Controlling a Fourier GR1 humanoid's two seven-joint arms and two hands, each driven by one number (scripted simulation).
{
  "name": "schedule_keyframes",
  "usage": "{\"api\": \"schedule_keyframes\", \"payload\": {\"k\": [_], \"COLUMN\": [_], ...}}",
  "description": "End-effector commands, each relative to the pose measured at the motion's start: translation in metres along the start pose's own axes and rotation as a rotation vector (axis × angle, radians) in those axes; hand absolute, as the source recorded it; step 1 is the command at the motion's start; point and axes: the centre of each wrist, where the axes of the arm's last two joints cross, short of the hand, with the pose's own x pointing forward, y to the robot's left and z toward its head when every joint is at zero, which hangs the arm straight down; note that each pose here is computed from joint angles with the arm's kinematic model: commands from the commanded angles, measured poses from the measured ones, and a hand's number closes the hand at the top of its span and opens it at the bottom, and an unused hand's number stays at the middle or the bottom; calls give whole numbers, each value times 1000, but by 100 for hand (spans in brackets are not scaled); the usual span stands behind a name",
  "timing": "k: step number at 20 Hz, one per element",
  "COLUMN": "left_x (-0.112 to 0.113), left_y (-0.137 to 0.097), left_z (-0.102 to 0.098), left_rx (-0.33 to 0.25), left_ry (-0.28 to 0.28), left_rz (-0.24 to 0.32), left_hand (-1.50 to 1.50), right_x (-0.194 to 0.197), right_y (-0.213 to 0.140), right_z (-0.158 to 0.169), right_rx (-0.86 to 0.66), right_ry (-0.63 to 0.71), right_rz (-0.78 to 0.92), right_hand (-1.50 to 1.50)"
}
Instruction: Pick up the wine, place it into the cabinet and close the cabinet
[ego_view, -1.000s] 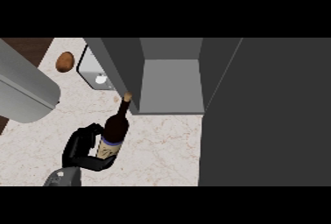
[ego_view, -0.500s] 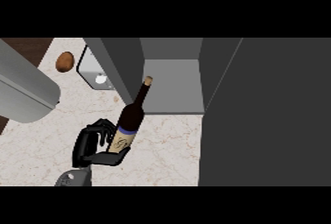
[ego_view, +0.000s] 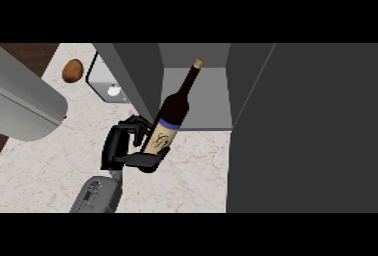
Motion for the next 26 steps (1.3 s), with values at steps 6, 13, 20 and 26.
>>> {"api": "schedule_keyframes", "payload": {"k": [6,13,20,26], "left_x": [27,45,57,50], "left_y": [-44,-73,-85,-89], "left_z": [-44,-42,-53,-59], "left_rx": [-45,-39,15,63], "left_ry": [-1,35,61,96], "left_rz": [-167,-133,-143,-277], "left_hand": [150,150,150,150], "right_x": [21,19,15,10], "right_y": [4,9,2,1], "right_z": [17,17,12,12], "right_rx": [22,25,49,64], "right_ry": [-46,-43,-69,-53], "right_rz": [-16,-27,-37,-28], "right_hand": [-150,-150,-150,-150]}}
